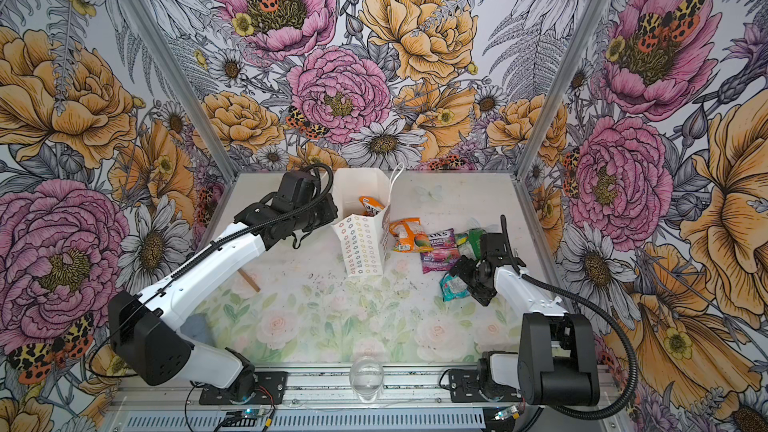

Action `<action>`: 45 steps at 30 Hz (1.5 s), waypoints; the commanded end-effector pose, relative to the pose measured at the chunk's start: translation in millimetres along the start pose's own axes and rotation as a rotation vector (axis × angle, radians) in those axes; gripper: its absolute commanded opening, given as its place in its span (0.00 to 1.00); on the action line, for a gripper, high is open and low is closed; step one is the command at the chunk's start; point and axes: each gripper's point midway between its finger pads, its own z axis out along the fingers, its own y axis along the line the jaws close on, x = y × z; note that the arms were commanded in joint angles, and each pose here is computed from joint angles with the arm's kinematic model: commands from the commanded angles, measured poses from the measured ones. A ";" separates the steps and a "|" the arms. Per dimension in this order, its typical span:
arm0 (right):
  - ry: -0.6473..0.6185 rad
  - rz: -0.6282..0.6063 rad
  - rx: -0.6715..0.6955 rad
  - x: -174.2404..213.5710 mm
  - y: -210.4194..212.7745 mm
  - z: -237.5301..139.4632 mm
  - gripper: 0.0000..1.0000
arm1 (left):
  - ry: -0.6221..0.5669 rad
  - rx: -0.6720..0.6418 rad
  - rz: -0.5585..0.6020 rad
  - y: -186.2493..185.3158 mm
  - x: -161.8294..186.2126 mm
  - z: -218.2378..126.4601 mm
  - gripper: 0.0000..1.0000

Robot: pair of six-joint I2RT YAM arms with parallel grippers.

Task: Place the snacks into the paper bag
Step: 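Lower the right gripper onto the teal snack bag and close, then lift the teal snack bag with the right gripper toward the paper bag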

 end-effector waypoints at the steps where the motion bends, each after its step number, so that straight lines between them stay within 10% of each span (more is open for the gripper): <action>1: -0.005 0.014 0.007 -0.9 -5.3 7.4 0.83 | 0.006 0.012 -0.002 1.2 0.2 -4.4 0.00; 19: -0.015 -0.019 -0.126 2.6 19.8 -10.2 0.14 | -0.003 0.011 -0.003 2.4 -1.0 -7.6 0.00; 30: -0.075 -0.125 -0.298 -2.9 68.8 -72.1 0.04 | -0.005 0.009 -0.003 4.1 -0.5 -8.8 0.00; 45: -0.393 -0.566 -0.668 -35.5 229.2 -260.2 0.00 | -0.009 0.013 -0.001 2.7 -1.2 -10.0 0.00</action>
